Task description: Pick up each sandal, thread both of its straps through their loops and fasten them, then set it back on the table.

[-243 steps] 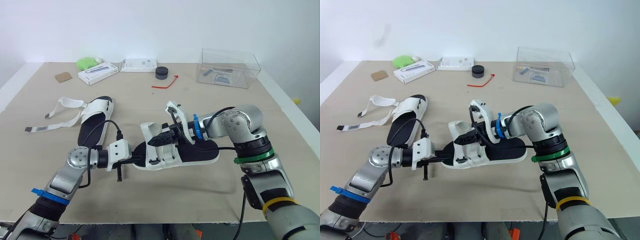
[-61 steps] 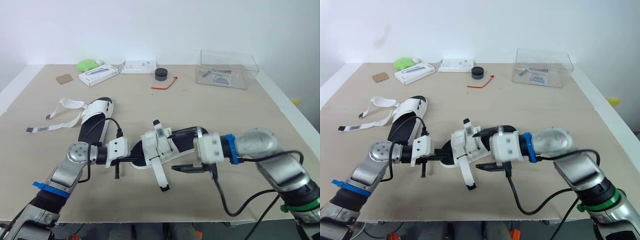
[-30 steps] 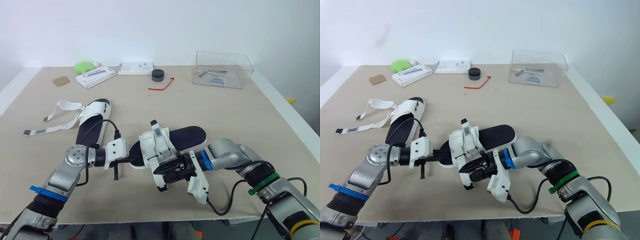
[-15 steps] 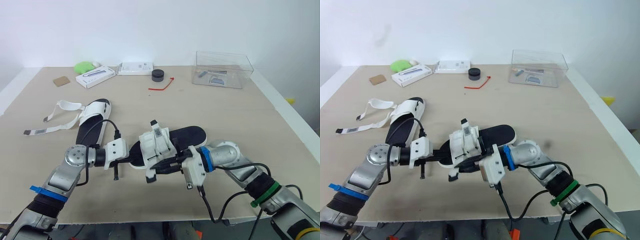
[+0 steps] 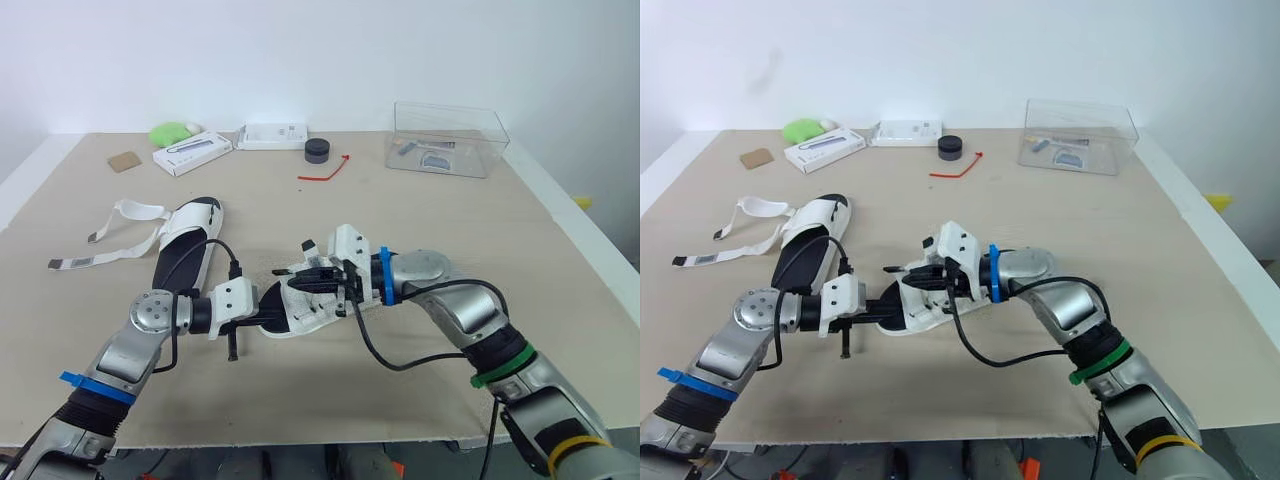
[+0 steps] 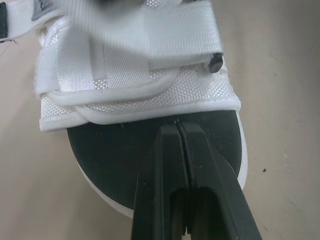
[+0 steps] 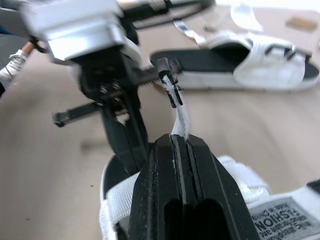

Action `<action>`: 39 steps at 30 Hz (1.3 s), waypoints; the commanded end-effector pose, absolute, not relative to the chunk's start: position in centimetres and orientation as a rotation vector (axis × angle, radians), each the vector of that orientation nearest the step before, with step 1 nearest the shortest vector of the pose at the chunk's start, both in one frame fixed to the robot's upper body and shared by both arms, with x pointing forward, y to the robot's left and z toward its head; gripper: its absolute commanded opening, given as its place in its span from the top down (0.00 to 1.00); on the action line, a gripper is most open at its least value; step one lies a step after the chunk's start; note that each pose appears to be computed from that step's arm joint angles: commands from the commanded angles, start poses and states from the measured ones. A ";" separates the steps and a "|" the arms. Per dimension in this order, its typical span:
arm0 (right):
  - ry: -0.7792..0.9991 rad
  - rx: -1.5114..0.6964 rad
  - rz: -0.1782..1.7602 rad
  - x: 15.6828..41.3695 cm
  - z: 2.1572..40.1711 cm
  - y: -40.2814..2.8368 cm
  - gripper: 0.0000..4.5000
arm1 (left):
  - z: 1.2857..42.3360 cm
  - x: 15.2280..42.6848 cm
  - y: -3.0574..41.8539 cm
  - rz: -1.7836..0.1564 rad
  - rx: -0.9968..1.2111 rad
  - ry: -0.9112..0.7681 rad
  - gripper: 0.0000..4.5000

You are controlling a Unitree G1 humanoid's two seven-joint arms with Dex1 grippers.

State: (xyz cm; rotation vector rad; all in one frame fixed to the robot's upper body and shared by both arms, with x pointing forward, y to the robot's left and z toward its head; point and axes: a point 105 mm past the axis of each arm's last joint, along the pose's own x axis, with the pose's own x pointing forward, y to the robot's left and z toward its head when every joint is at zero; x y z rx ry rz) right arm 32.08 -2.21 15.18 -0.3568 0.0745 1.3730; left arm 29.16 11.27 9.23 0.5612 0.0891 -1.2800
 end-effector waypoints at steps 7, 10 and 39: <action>0.076 -0.463 1.300 34.5 15.8 -2.8 0.99 | 5.7 28.1 11.9 -1.294 0.552 0.249 1.00; 0.089 -0.461 1.300 34.8 15.7 -2.9 0.99 | 5.7 28.1 12.0 -1.290 0.551 0.251 1.00; 0.050 -0.442 1.403 34.5 17.4 0.2 0.97 | 6.6 28.4 11.5 -1.276 0.507 0.194 1.00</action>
